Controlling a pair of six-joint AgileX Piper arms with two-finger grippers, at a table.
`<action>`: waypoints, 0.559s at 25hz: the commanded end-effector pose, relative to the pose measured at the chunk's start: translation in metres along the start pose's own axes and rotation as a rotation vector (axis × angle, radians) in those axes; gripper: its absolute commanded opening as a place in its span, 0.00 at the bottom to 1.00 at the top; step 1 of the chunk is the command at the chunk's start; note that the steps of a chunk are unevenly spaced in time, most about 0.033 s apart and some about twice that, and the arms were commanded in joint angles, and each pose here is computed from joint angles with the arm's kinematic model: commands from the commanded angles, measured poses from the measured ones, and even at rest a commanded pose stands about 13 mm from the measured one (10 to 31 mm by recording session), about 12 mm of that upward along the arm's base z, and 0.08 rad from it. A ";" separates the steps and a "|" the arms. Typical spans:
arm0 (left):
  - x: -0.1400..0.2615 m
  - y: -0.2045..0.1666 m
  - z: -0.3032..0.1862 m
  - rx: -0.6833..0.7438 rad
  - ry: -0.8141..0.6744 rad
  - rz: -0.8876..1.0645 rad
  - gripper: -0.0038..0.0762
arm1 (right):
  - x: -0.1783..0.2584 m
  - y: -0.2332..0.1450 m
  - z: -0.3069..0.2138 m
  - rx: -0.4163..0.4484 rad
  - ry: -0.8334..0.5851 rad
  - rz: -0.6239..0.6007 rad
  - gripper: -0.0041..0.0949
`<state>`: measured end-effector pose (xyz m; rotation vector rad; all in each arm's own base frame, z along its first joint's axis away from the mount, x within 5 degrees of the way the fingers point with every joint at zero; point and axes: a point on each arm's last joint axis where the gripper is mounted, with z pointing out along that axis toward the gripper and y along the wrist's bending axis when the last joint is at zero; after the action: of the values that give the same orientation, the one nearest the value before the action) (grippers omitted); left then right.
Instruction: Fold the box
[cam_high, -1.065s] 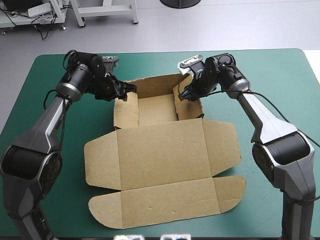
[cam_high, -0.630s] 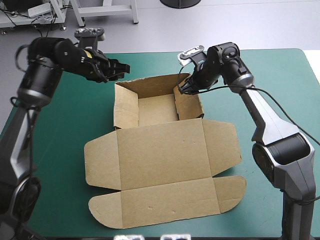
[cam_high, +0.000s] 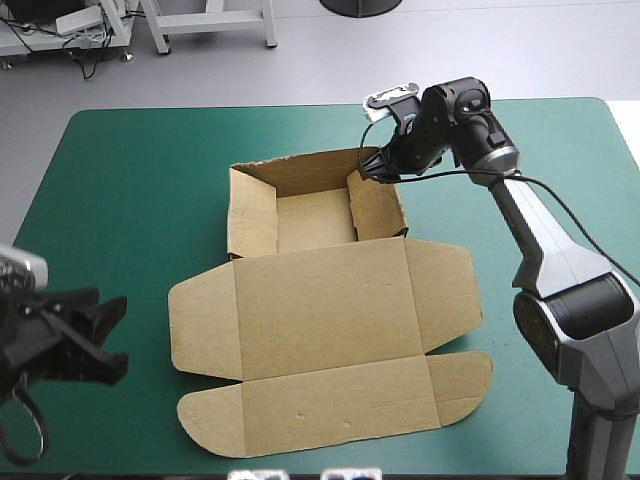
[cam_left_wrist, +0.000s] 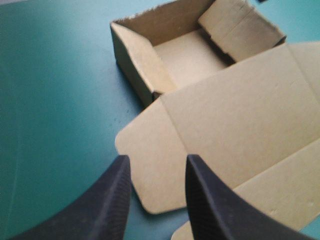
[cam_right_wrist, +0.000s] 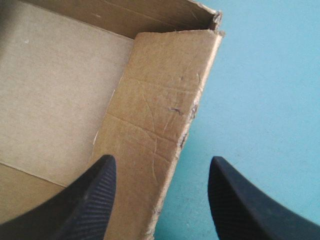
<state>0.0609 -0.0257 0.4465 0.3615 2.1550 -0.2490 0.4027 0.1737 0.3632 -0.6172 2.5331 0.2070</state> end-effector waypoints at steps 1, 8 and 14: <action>0.053 0.003 -0.002 -0.037 0.061 0.013 0.38 | -0.004 0.002 -0.055 -0.010 -0.119 0.049 0.55; 0.136 0.005 0.013 -0.055 0.095 0.016 0.38 | -0.005 0.000 -0.018 -0.021 -0.047 0.090 0.55; 0.144 0.007 0.022 -0.066 0.131 0.018 0.38 | -0.001 -0.004 0.036 -0.026 0.062 0.100 0.55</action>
<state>0.0010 -0.0025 0.3168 0.3586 2.2281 -0.1541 0.4235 0.1847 0.3156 -0.5297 2.6663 0.2477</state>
